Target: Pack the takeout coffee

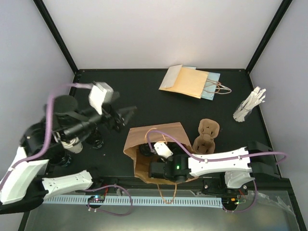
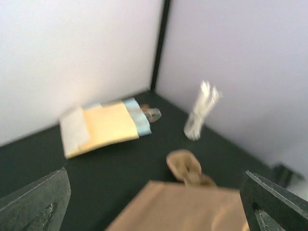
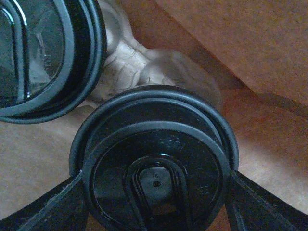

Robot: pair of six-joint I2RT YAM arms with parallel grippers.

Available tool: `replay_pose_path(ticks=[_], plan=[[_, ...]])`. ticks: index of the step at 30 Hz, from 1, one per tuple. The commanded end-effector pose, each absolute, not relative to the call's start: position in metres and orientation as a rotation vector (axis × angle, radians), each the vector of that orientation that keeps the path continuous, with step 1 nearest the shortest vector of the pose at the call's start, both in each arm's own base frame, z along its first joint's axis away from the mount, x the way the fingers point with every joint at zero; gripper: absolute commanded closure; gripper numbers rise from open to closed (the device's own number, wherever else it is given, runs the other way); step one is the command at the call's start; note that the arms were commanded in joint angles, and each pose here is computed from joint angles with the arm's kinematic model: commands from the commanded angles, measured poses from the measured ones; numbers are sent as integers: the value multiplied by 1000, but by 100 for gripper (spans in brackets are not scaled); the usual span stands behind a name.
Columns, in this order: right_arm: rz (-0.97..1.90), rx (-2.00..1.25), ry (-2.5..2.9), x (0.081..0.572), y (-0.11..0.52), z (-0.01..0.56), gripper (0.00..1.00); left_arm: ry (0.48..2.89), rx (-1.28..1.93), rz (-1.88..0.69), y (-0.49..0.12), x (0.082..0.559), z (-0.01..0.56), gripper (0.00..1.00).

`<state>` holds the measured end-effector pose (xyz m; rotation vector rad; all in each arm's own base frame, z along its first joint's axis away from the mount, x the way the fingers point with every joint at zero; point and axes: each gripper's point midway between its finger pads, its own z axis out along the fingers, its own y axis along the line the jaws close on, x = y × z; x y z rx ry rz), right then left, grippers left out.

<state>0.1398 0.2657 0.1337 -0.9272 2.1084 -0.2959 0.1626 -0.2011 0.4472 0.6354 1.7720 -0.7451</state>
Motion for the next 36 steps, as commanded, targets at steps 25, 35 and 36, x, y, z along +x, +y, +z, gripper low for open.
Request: replay_pose_path(ticks=[25, 35, 36], plan=[[-4, -526, 2149, 140, 220, 140, 60, 2399, 569, -898, -265, 356, 209, 6], [59, -518, 2127, 160, 235, 147, 60, 2487, 591, -1126, -297, 362, 158, 14], [56, -518, 2130, 162, 235, 146, 60, 2492, 587, -1141, -298, 362, 154, 14]])
